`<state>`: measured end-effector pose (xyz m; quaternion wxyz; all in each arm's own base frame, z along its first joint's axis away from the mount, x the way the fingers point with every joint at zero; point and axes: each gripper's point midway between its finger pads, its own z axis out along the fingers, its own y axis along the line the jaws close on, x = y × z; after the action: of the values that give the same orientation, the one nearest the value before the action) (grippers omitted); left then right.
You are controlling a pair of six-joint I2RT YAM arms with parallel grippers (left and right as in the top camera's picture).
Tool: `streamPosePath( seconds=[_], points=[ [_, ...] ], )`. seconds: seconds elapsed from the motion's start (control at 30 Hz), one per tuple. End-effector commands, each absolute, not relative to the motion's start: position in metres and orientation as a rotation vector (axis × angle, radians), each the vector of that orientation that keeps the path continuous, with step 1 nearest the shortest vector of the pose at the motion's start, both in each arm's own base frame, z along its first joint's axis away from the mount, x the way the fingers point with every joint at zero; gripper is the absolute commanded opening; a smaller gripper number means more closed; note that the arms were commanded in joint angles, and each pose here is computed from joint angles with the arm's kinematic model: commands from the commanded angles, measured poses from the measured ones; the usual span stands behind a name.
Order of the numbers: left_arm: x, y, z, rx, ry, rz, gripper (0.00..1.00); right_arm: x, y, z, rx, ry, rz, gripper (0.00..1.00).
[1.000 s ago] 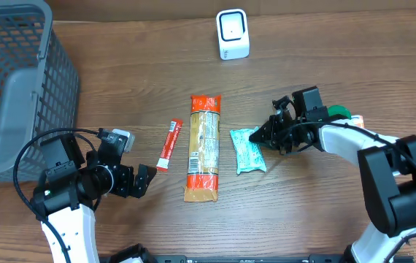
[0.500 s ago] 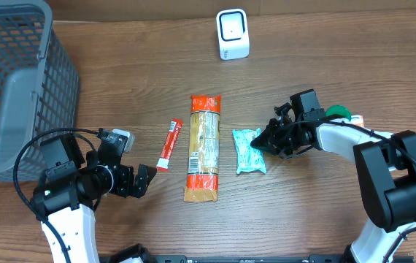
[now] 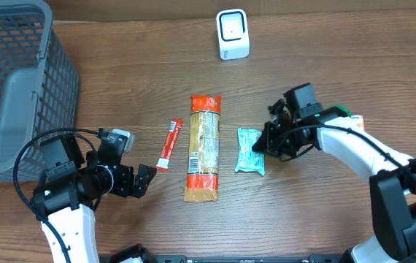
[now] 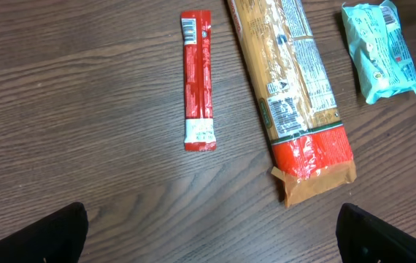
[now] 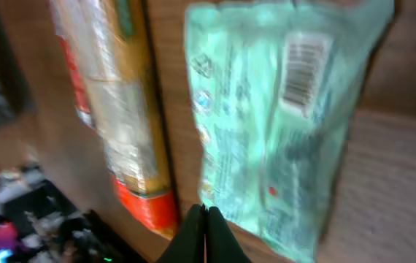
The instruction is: Scan the item barcode
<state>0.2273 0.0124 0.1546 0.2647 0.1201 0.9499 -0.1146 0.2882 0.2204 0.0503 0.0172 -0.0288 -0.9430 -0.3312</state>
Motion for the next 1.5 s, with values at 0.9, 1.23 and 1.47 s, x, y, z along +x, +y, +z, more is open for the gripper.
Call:
streamPosePath(
  seconds=[0.9,1.23,1.47],
  points=[
    [0.230,0.015,0.159,0.341,2.553,-0.293,0.99,0.276,0.159,-0.021,-0.027,-3.075,-0.335,0.10],
    [0.230,0.015,0.159,0.341,2.553,-0.293,1.00,0.294,0.155,0.001,-0.026,-3.119,-0.291,0.04],
    [0.230,0.015,0.159,0.341,2.553,-0.293,1.00,0.316,0.180,0.084,0.231,-3.217,-0.374,0.07]
  ],
)
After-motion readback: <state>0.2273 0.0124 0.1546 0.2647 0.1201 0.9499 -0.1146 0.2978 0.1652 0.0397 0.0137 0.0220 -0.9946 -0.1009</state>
